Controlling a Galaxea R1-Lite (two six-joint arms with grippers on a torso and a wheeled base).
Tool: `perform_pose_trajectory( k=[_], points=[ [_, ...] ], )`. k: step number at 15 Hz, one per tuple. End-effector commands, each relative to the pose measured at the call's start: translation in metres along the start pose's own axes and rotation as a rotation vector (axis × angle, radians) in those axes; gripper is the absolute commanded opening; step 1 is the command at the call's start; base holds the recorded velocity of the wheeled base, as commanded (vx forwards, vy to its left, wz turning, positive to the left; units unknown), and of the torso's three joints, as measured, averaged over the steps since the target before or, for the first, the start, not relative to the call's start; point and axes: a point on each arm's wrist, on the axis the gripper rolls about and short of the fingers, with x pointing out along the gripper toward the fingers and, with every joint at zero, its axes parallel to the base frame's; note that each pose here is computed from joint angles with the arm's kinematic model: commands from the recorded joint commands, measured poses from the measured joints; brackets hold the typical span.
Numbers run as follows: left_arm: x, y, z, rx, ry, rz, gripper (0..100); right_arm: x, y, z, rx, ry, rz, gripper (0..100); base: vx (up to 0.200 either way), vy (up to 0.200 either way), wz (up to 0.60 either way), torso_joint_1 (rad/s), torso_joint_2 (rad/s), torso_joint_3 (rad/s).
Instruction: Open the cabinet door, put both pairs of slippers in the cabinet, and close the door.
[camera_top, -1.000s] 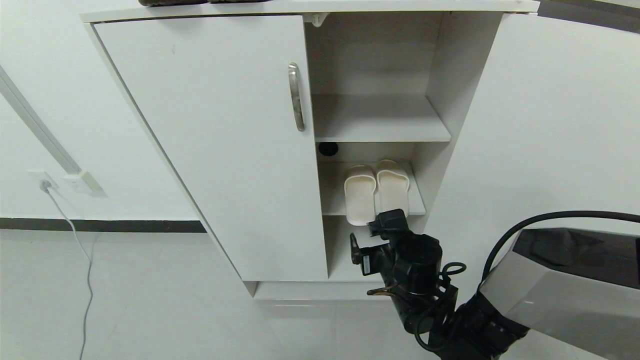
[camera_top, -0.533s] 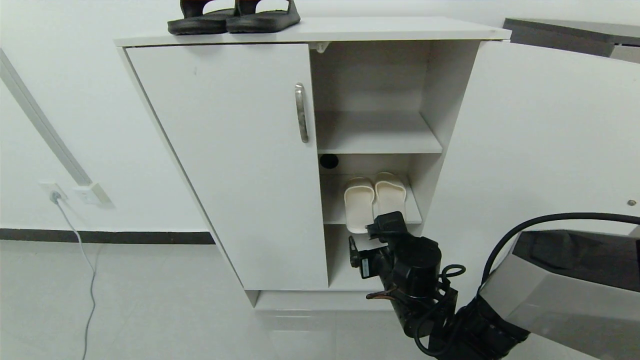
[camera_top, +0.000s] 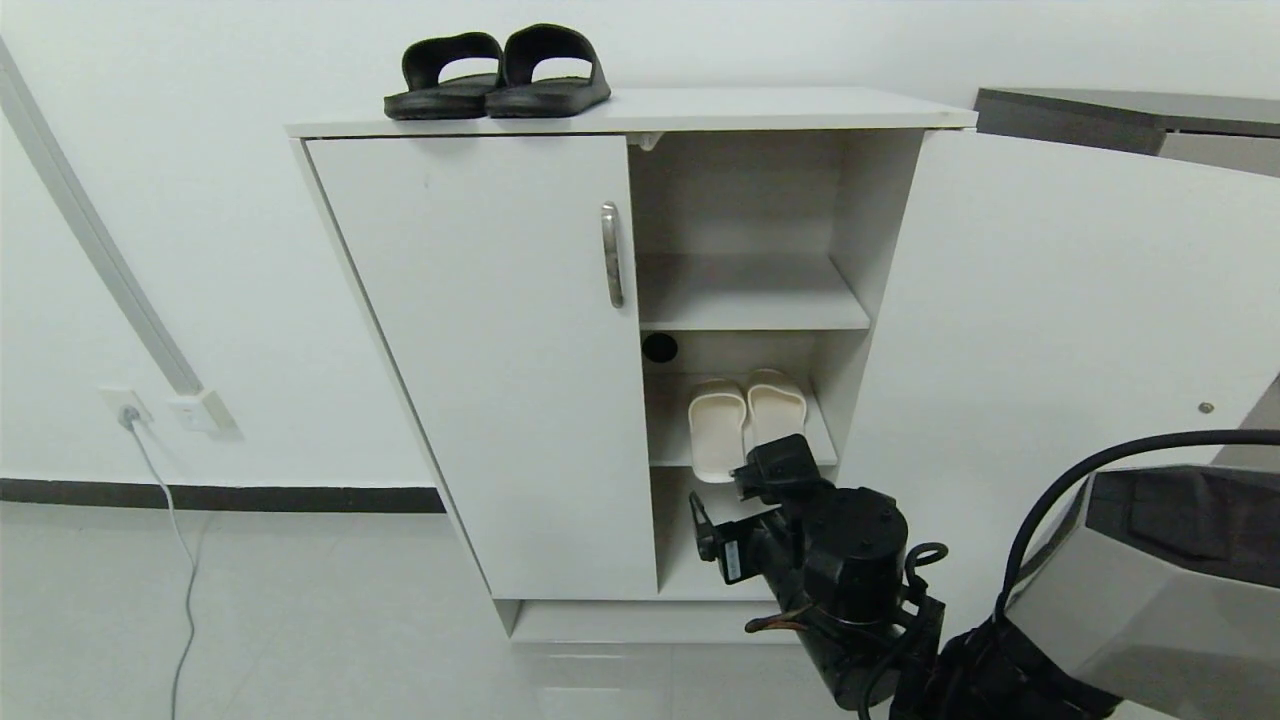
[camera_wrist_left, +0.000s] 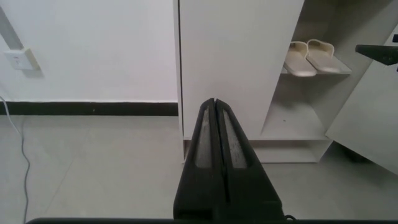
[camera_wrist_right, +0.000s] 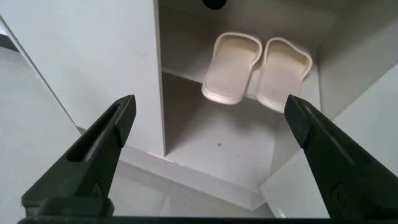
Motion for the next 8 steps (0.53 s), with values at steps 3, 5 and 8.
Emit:
perform_pose_trajectory(
  k=[3,5,8],
  points=[
    [0.0001,0.0,0.0,-0.001,0.001,0.001,0,-0.0018,-0.0004,0.0016,0.001,-0.002,0.003,100,0.0,0.0,0.0,0.0,0.0,0.0],
    [0.0001,-0.0001,-0.0001,-0.001,0.003,-0.003,0,-0.0018,-0.0004,0.0016,0.001,-0.002,0.003,100,0.0,0.0,0.0,0.0,0.0,0.0],
    [0.0001,0.0,0.0,-0.004,0.001,0.001,0,0.0027,-0.0062,0.0003,0.002,0.001,-0.017,100,0.0,0.067,0.0,0.001,0.0,0.002]
  ],
)
